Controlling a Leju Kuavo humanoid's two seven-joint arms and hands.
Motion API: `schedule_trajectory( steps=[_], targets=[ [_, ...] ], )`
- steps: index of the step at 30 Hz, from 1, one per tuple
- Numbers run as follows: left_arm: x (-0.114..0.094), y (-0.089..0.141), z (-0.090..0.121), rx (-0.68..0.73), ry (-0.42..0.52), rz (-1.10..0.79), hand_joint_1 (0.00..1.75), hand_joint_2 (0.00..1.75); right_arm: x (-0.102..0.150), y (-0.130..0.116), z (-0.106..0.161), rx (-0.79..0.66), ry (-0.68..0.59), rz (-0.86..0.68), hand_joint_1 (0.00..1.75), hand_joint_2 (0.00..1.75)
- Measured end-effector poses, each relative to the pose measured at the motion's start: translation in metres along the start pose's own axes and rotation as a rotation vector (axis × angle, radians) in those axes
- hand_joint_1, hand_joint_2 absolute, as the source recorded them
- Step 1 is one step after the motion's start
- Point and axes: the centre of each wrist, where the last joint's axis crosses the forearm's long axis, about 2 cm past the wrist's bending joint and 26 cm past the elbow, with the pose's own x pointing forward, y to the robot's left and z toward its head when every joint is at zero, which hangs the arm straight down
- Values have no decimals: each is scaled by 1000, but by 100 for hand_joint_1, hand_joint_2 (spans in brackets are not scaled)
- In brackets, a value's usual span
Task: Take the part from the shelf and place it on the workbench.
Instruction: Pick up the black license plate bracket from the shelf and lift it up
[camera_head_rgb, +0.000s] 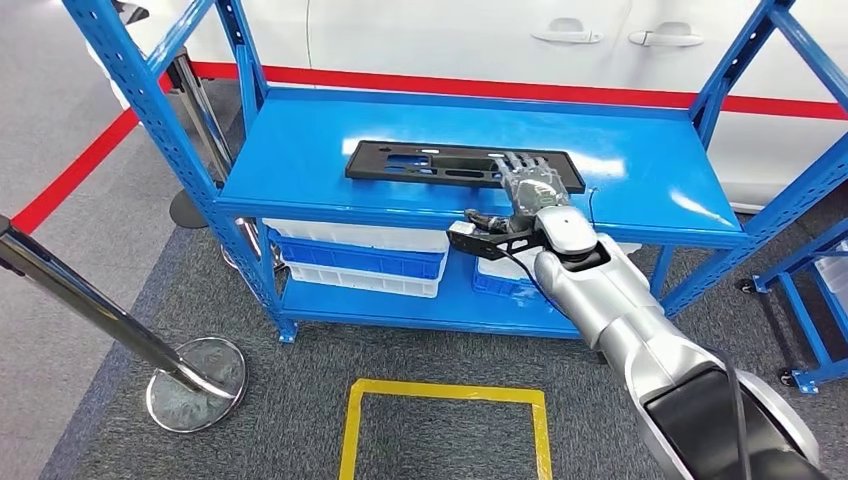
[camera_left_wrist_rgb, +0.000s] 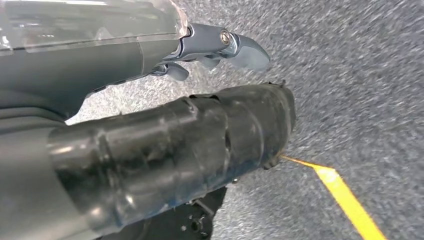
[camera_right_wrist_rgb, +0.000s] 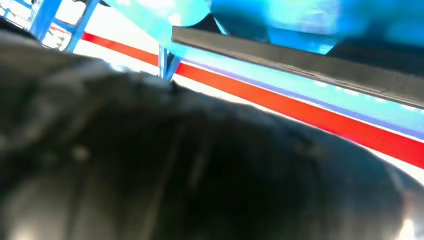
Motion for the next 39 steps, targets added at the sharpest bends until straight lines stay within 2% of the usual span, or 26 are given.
schedule_trajectory(
  steps=[4, 30, 39],
  targets=[
    [0, 0, 0, -1, -1, 0, 0, 0, -1, 8, 2, 19, 2, -2, 0, 0],
    [-1, -1, 0, -11, -4, -5, 0, 0, 9, 2, 0, 15, -53, -3, 0, 0],
    [-1, -1, 0, -16, 0, -7, 0, 0, 10, 6, 1, 28, -62, -7, 0, 0]
  ],
)
